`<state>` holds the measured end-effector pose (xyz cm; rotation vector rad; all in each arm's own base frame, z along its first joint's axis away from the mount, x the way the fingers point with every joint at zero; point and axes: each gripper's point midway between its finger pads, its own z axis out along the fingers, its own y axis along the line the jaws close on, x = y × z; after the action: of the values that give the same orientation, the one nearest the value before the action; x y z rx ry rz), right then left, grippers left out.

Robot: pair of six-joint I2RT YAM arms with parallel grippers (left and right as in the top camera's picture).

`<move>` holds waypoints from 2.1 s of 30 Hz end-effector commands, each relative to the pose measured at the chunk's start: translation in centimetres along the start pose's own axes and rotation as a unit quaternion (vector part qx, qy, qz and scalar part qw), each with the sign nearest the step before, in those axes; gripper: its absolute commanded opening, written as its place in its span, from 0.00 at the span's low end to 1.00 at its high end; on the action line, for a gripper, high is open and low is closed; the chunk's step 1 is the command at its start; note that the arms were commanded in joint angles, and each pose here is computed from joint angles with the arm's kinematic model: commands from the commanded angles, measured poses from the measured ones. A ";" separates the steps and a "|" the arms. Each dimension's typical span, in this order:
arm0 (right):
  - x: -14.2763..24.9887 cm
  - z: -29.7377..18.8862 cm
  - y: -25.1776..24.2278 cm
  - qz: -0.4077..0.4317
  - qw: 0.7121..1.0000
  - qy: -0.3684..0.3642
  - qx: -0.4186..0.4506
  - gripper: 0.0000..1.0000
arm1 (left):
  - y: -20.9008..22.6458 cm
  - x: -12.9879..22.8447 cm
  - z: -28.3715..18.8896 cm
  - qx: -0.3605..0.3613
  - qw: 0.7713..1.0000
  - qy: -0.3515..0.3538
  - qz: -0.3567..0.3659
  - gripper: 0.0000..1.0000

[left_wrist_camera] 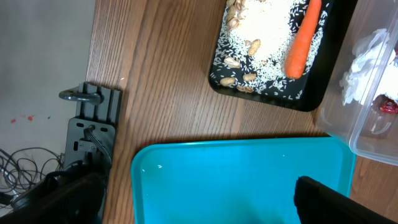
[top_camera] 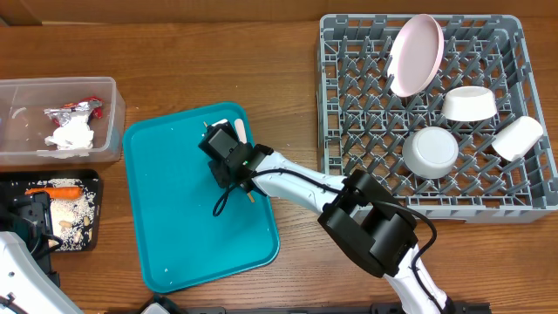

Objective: Sort waste into correct bins and load items into the dishwasher rack
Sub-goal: 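Grasp the wooden chopsticks with the right gripper, then carry the chopsticks into the rack's upper left and release them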

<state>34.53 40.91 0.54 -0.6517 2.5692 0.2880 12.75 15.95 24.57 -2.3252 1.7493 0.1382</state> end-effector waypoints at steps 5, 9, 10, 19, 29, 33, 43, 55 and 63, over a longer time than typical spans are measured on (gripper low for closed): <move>4.8 2.4 0.0 -0.022 0.998 0.060 0.026 0.25 | -0.1 -0.2 -0.3 0.007 1.000 -0.004 -0.012 1.00; 5.4 2.9 -0.2 -0.023 0.997 0.070 0.030 0.25 | -0.1 -0.2 -0.3 0.007 1.000 -0.004 -0.012 1.00; 5.6 3.1 -0.3 -0.024 0.997 0.072 0.031 0.25 | -0.1 -0.2 -0.3 0.007 1.000 -0.004 -0.012 1.00; 5.9 3.2 -0.3 -0.024 0.996 0.076 0.032 0.04 | -0.1 -0.2 -0.3 0.007 1.000 -0.004 -0.012 1.00; 3.9 2.0 1.4 -0.008 0.996 0.083 -0.024 0.04 | -0.1 -0.2 -0.3 0.007 1.000 -0.004 -0.012 1.00; 1.3 0.1 1.7 0.004 0.996 0.075 -0.045 0.04 | -0.1 -0.2 -0.3 0.007 1.000 -0.004 -0.012 1.00; -5.8 -7.4 -0.1 0.045 0.995 0.007 -0.086 0.04 | -0.1 -0.2 -0.3 0.007 1.000 -0.004 -0.012 1.00; -10.1 -14.0 -6.2 0.093 0.992 -0.056 -0.070 0.04 | -0.1 -0.2 -0.3 0.007 1.000 -0.004 -0.012 1.00; -13.7 -19.9 -19.0 0.183 0.973 -0.139 0.014 0.04 | -0.1 -0.2 -0.3 0.007 1.000 -0.004 -0.012 1.00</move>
<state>43.48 29.83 16.97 -0.2773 2.5282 0.4690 12.75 15.94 24.57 -2.3255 1.7495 0.1383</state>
